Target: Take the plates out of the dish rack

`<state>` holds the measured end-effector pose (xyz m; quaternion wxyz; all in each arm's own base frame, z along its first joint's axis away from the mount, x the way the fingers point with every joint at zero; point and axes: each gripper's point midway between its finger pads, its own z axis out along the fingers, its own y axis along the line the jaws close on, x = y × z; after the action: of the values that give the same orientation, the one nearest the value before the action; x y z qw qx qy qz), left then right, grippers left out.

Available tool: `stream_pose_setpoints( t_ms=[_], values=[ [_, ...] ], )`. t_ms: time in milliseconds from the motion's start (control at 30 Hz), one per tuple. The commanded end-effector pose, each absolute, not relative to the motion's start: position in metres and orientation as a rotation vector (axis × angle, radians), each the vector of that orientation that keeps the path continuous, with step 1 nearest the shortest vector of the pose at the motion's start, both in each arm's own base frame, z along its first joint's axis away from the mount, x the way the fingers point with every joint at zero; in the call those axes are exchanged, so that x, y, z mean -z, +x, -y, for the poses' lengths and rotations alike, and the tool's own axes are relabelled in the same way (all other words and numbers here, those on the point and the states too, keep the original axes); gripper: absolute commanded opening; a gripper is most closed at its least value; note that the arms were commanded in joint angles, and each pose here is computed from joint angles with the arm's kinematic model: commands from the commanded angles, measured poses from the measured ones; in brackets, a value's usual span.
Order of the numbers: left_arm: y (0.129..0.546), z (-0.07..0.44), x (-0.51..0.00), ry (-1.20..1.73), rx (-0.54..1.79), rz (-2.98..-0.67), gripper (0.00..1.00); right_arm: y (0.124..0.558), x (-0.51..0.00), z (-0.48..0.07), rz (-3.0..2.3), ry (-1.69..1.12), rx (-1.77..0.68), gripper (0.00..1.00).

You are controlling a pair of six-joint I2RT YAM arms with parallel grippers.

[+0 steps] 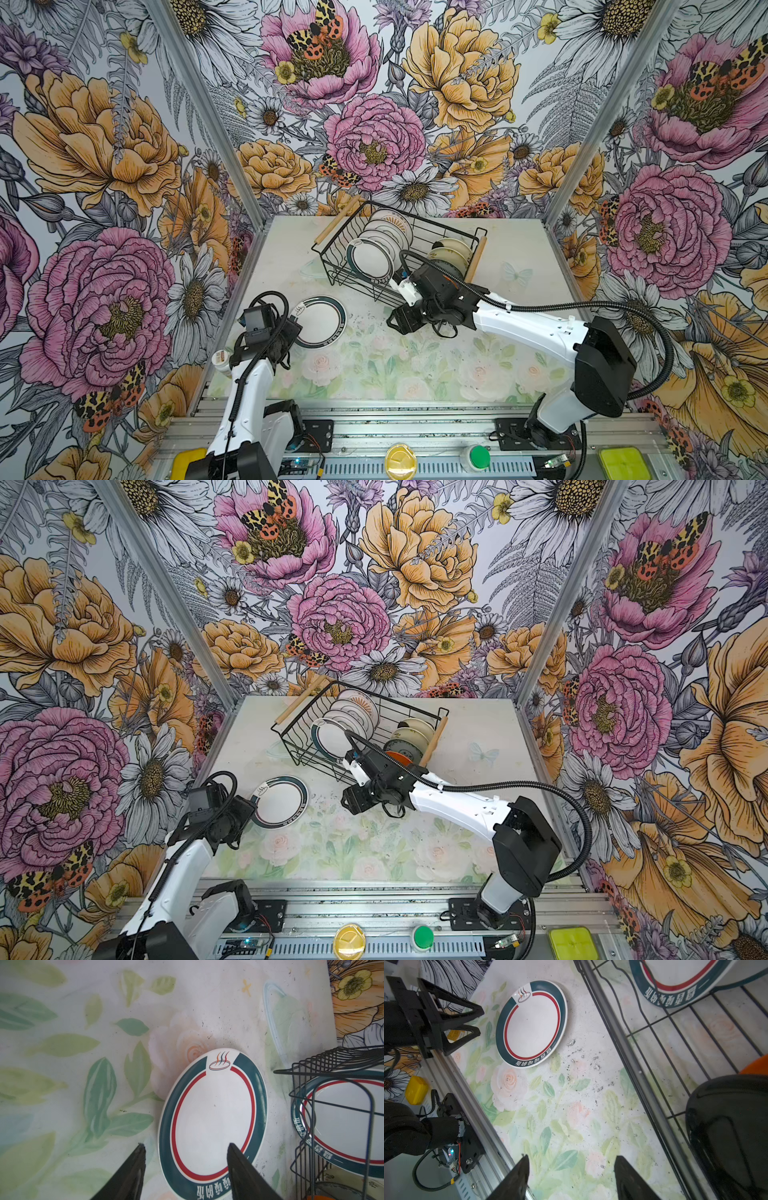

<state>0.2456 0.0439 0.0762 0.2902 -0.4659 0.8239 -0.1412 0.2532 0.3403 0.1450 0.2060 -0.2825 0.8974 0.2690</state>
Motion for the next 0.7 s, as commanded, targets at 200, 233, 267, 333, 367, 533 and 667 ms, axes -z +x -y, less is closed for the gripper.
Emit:
stream_pose_setpoints(
  t_ms=[200, 233, 267, 333, 367, 533, 667],
  values=[
    [0.254, -0.041, -0.094, -1.187, 0.424, -2.18, 0.8, 0.281, -0.123, -0.3, -2.58, -0.615, -0.674, 0.66],
    [0.254, -0.041, -0.094, -1.188, 0.428, -2.182, 0.8, 0.283, -0.122, -0.295, -2.584, -0.602, -0.671, 0.65],
    [0.255, -0.04, -0.095, -1.185, 0.434, -2.182, 0.8, 0.286, -0.12, -0.29, -2.591, -0.588, -0.666, 0.65],
    [0.257, -0.038, -0.097, -1.179, 0.448, -2.183, 0.8, 0.29, -0.118, -0.281, -2.593, -0.572, -0.655, 0.65],
    [0.258, -0.037, -0.099, -1.174, 0.457, -2.18, 0.81, 0.293, -0.118, -0.277, -2.596, -0.562, -0.649, 0.65],
    [0.26, -0.034, -0.105, -1.154, 0.484, -2.176, 0.95, 0.303, -0.121, -0.262, -2.593, -0.525, -0.655, 0.65],
    [0.261, -0.033, -0.105, -1.142, 0.482, -2.184, 0.96, 0.299, -0.132, -0.262, -2.569, -0.566, -0.682, 0.65]
  ],
)
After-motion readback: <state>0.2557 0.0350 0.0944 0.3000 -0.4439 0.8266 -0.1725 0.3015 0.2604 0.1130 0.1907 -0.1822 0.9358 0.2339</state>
